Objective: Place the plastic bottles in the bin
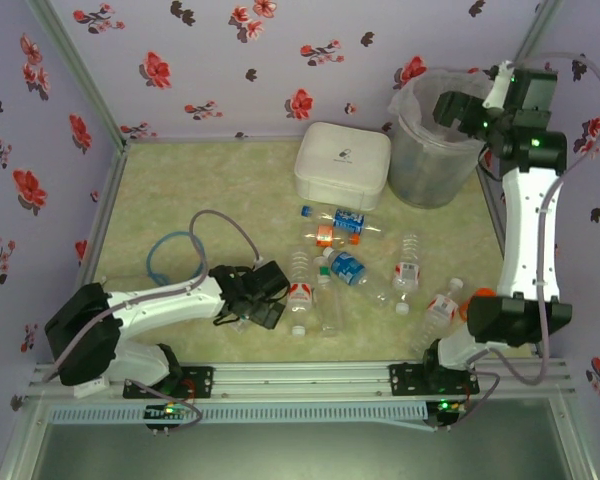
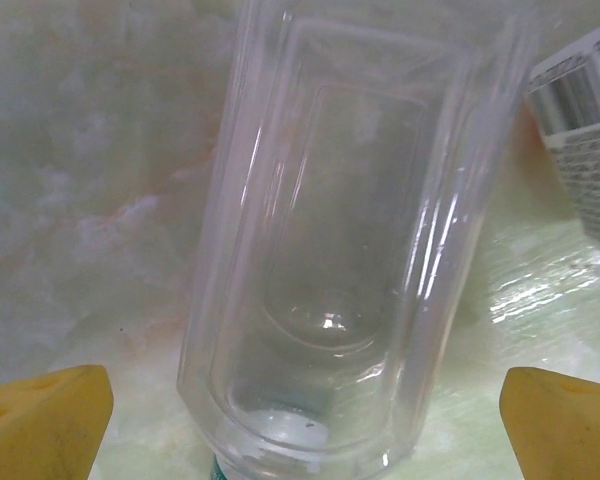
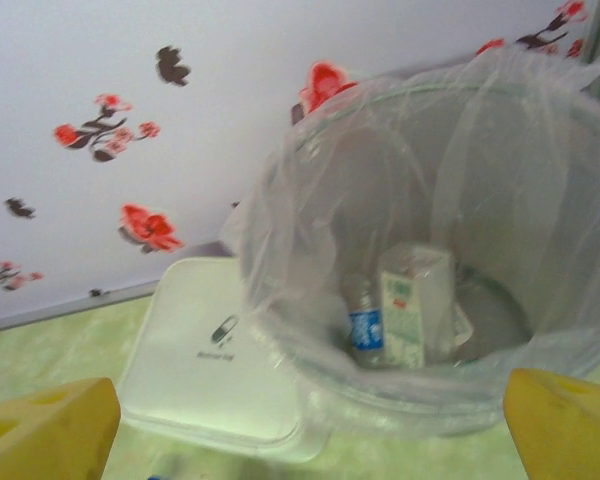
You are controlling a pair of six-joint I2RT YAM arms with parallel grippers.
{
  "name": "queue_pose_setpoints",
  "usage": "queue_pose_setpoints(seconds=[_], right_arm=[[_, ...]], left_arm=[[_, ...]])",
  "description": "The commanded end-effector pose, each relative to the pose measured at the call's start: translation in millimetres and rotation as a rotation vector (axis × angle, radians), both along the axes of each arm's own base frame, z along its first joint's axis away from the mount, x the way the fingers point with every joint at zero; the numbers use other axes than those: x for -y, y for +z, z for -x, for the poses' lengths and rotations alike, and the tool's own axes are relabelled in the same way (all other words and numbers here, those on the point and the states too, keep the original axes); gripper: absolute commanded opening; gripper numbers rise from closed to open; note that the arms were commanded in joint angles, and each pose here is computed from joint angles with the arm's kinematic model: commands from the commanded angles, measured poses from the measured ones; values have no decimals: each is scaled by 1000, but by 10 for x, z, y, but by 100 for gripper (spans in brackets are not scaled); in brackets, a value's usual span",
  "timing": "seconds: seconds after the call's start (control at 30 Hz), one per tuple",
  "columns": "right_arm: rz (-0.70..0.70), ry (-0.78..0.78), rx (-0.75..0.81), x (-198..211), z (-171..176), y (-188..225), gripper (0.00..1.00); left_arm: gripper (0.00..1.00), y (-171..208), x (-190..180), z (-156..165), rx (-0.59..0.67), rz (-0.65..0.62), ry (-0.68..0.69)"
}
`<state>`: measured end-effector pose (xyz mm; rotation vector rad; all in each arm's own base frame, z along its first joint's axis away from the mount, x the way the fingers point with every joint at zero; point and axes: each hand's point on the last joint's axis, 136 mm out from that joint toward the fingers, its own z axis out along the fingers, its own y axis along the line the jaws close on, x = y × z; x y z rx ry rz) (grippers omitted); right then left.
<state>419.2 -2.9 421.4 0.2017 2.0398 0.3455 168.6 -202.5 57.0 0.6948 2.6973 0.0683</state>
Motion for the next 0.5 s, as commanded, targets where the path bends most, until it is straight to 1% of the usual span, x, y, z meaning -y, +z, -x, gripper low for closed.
queue_pose_setpoints(seconds=[0.0, 0.2, 0.33, 0.47], right_arm=[[-101, 54, 78, -171, 241, 191, 98], [-189, 95, 83, -331, 586, -12, 97], [-280, 79, 66, -388, 631, -277, 96], [-286, 71, 17, -423, 679, -499, 96]], left_arm=[[100, -22, -95, 28, -14, -63, 29], [93, -101, -128, 97, -61, -93, 35], [92, -103, -187, 151, -92, -130, 34], [90, -110, -227, 253, -128, -123, 54]])
